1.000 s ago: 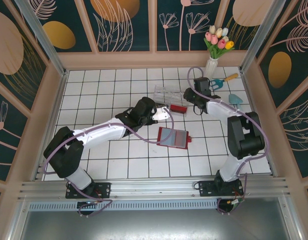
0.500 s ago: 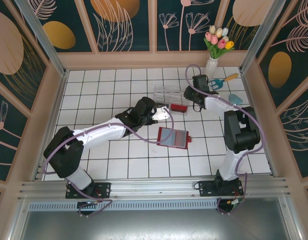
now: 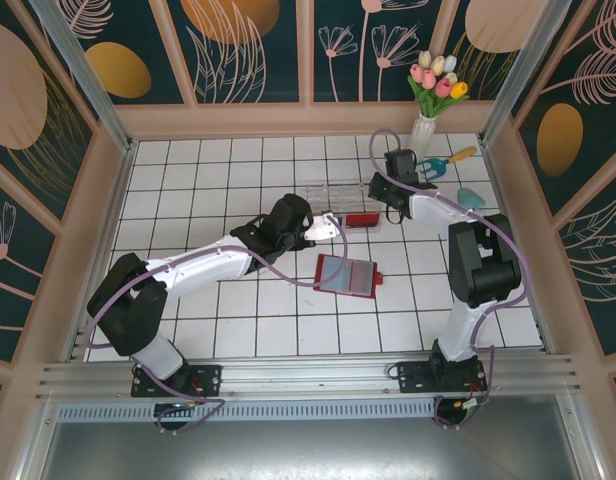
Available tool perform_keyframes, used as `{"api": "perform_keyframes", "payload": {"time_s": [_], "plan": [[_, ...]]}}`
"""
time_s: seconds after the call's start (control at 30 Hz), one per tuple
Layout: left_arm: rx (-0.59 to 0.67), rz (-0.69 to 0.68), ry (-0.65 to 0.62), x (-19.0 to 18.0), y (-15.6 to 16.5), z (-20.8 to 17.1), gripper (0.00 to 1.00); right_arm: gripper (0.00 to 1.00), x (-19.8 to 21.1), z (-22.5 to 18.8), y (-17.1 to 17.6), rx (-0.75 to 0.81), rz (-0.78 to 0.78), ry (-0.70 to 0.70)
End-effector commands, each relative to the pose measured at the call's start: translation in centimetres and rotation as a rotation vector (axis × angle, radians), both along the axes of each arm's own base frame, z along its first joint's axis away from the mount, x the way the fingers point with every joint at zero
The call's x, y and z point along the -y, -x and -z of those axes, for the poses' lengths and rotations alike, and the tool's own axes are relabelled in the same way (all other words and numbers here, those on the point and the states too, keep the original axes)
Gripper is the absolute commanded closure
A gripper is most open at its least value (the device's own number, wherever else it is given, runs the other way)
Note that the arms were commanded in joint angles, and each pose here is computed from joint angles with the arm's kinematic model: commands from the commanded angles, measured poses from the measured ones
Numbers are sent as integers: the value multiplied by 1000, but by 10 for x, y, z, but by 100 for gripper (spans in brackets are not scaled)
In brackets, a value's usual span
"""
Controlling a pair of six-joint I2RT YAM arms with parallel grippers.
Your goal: Take the credit cards out of the card holder
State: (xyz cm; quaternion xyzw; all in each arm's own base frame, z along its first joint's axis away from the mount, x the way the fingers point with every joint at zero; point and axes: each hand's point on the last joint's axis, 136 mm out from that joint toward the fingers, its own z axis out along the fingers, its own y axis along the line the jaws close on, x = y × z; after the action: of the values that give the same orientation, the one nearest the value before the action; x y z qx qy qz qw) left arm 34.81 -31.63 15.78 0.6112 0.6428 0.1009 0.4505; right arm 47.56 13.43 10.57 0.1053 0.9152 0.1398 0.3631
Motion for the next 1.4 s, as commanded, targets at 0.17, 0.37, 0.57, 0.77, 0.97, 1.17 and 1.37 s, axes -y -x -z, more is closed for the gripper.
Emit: {"api": "perform_keyframes", "payload": {"time_s": [0.17, 0.37, 0.57, 0.77, 0.97, 1.17, 1.37], "plan": [[-110, 44, 5, 12, 27, 14, 100, 82, -33, 6, 45, -46, -106, 1], [-212, 56, -16, 15, 43, 28, 100, 80, -31, -8, 49, -9, -120, 11], [-253, 42, -60, 11, 45, 41, 100, 64, -34, -26, 49, 30, -130, -17], [-269, 25, -96, 9, 41, 52, 100, 56, -27, -76, 63, 143, -113, -58], [-324, 10, -133, 10, 32, 72, 100, 45, -14, -100, 92, 217, -91, -94], [-322, -8, -129, 6, 22, 75, 100, 32, -5, -100, 112, 231, -81, -117], [-343, -13, -142, 8, 20, 85, 100, 29, -5, -97, 115, 224, -83, -126]]}}
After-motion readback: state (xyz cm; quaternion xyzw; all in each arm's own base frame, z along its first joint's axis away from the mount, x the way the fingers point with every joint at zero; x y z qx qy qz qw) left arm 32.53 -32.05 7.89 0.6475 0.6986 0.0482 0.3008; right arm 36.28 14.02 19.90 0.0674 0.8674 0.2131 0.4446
